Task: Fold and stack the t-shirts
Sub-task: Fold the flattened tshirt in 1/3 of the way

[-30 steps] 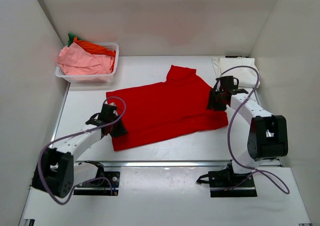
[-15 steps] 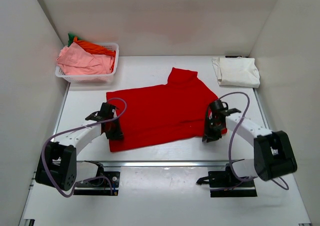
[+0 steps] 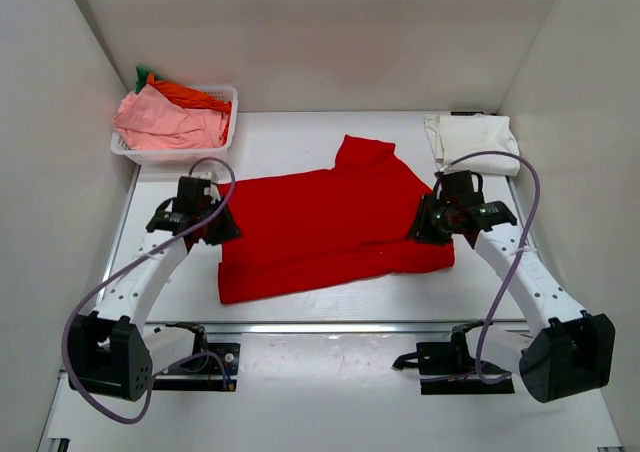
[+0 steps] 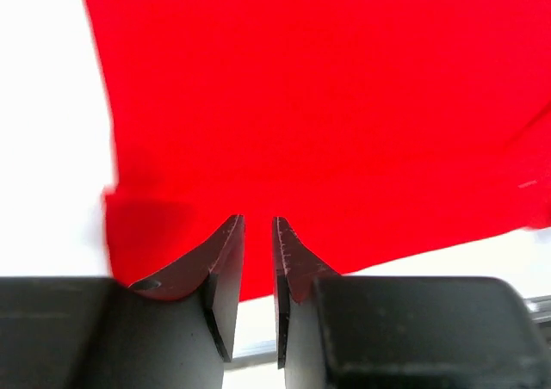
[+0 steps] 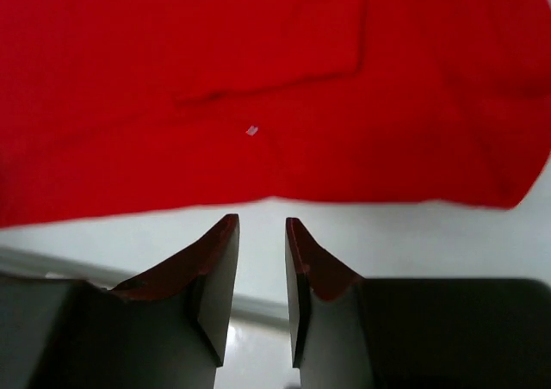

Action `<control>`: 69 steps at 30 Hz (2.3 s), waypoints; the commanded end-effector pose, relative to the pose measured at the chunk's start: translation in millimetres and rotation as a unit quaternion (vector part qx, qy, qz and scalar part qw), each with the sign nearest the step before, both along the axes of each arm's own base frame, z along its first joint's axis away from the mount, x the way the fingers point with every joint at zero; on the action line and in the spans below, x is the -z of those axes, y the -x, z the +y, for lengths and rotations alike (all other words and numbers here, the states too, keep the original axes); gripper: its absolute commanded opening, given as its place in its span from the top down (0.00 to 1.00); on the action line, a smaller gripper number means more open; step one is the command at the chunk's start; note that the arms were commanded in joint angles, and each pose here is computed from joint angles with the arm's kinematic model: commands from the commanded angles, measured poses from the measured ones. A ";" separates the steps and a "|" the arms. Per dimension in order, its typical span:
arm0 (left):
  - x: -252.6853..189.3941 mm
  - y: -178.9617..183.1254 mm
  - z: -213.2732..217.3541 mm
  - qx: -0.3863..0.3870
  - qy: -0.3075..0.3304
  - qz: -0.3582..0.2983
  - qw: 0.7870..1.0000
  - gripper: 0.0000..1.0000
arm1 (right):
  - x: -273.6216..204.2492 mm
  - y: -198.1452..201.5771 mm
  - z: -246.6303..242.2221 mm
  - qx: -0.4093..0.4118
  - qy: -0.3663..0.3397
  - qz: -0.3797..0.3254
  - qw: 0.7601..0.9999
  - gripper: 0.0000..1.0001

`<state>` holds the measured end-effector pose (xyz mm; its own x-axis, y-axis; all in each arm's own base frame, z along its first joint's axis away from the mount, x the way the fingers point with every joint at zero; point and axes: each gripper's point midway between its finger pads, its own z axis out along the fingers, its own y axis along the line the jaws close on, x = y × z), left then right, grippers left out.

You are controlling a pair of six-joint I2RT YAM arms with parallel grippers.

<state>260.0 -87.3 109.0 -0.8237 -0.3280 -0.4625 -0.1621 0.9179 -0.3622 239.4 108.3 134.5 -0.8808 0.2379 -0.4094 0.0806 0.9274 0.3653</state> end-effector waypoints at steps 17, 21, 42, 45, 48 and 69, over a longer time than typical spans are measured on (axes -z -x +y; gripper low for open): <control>6.3 -92.7 30.8 -0.033 -0.030 0.000 0.999 0.64 | 140.4 85.7 -35.1 0.105 0.113 0.191 0.970 0.75; 4.7 -104.3 31.6 -0.036 -0.025 -0.006 0.999 0.65 | 138.4 104.8 -22.9 0.101 0.097 0.199 0.970 0.78; -4.1 -104.0 20.6 -0.024 -0.005 -0.020 1.000 0.67 | 132.5 10.0 -87.6 0.155 0.184 0.106 0.965 0.67; -2.7 -104.1 23.5 -0.024 -0.006 -0.017 1.000 0.66 | 136.7 36.1 -67.7 0.158 0.157 0.135 0.965 0.69; 2.1 -104.4 27.3 -0.026 -0.014 -0.005 1.000 0.65 | 140.2 63.4 -61.9 0.161 0.154 0.163 0.961 0.70; 3.0 -127.2 35.6 -0.022 -0.038 -0.028 0.999 0.56 | 45.3 44.1 -53.7 0.092 0.081 0.075 0.990 0.68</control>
<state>359.4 -53.9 79.4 -0.8334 -0.3463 -0.4306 -0.2277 0.9252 -0.3034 159.2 54.1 56.0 -0.8629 0.4571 -0.2155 0.4337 0.8887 0.1486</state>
